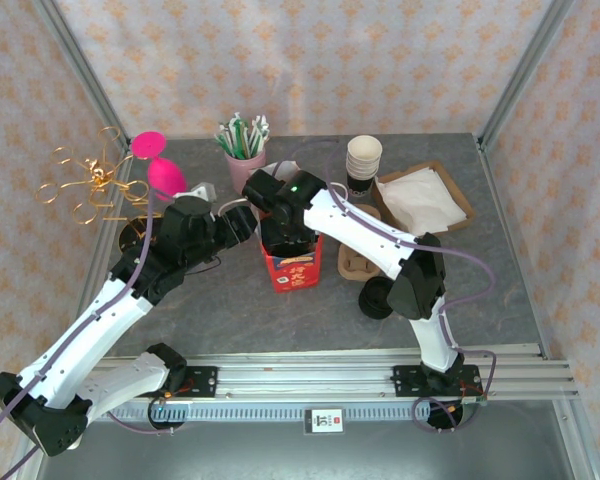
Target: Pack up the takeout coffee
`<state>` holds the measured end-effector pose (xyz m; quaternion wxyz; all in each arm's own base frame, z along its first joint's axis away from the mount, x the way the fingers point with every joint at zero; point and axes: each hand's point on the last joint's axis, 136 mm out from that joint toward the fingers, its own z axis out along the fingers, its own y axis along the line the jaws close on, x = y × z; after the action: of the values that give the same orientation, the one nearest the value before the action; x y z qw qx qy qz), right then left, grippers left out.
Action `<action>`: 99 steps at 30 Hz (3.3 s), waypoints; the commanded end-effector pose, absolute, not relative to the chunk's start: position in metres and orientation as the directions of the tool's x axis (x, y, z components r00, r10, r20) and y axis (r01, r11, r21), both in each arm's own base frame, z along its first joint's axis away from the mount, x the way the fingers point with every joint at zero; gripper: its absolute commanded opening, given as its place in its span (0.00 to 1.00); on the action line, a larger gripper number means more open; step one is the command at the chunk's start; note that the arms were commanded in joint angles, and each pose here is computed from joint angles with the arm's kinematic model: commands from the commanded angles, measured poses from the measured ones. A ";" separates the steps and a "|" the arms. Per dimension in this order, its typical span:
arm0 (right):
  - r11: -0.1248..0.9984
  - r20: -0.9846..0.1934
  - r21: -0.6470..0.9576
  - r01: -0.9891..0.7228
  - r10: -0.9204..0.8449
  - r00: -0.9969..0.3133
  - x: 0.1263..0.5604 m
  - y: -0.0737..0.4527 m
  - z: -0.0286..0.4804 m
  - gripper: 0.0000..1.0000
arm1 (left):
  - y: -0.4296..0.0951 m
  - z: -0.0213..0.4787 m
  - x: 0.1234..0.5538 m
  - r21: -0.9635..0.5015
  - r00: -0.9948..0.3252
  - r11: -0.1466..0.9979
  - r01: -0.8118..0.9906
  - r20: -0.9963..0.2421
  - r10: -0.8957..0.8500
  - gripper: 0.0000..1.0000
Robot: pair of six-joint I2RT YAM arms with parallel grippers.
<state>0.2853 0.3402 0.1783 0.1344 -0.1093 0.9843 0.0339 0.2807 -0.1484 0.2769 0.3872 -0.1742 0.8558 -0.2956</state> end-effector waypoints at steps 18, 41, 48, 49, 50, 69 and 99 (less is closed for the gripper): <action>0.977 -0.267 0.041 -0.210 -0.192 -0.945 0.288 0.338 0.180 0.90 | -0.160 0.285 0.290 -0.667 -0.644 0.745 -0.020 -0.561 -0.520 0.59; 0.976 -0.267 0.060 -0.212 -0.189 -0.945 0.287 0.340 0.183 0.82 | -0.167 0.273 0.293 -0.659 -0.675 0.752 -0.017 -0.547 -0.495 0.40; 0.975 -0.264 0.068 -0.213 -0.188 -0.946 0.286 0.341 0.185 0.78 | -0.168 0.269 0.294 -0.652 -0.681 0.758 -0.021 -0.546 -0.488 0.38; 0.975 -0.264 0.067 -0.212 -0.188 -0.946 0.286 0.341 0.185 0.78 | -0.168 0.269 0.295 -0.649 -0.682 0.761 -0.023 -0.546 -0.486 0.38; 0.975 -0.265 0.068 -0.213 -0.188 -0.946 0.286 0.341 0.186 0.77 | -0.169 0.268 0.295 -0.650 -0.685 0.760 -0.022 -0.544 -0.485 0.37; 0.973 -0.266 0.092 -0.214 -0.183 -0.946 0.283 0.342 0.193 0.85 | -0.166 0.258 0.301 -0.619 -0.686 0.784 -0.057 -0.546 -0.481 0.35; 0.973 -0.283 0.099 -0.209 -0.174 -0.943 0.284 0.341 0.201 0.93 | -0.168 0.253 0.302 -0.619 -0.695 0.783 -0.061 -0.537 -0.478 0.31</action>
<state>0.2815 0.3434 0.1780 0.1187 -0.1070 0.9859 0.0501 0.2971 -0.1694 0.2533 0.3528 -0.1591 0.8725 -0.2982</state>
